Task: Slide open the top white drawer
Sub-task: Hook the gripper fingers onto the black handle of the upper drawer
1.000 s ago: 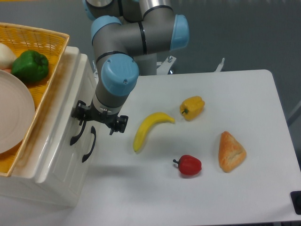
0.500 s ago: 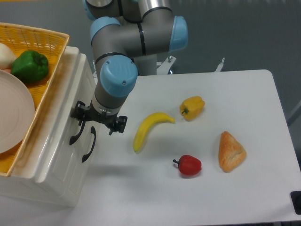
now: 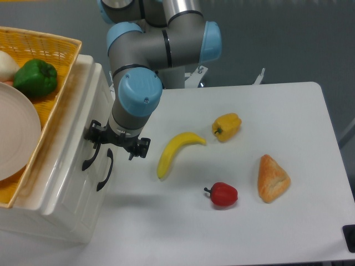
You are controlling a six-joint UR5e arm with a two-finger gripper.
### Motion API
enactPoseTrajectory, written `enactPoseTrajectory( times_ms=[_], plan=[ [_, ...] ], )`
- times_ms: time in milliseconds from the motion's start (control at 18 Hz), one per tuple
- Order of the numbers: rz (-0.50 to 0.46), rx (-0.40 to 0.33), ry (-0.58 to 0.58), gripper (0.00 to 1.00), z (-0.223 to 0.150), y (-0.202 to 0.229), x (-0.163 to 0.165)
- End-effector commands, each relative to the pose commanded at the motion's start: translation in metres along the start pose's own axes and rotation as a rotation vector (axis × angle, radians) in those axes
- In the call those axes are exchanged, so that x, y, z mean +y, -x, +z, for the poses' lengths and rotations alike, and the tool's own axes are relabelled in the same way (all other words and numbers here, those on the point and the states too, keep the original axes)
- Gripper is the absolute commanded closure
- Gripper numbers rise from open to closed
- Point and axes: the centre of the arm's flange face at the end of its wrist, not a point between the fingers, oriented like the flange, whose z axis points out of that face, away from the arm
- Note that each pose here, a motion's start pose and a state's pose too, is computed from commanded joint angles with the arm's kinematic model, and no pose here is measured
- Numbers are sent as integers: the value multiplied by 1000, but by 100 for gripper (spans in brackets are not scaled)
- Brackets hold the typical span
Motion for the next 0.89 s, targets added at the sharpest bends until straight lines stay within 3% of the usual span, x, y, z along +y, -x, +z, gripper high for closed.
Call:
enactPoseTrajectory(
  times_ms=[889],
  plan=[
    [9,-47,-11,0,-5,6,-1]
  ],
)
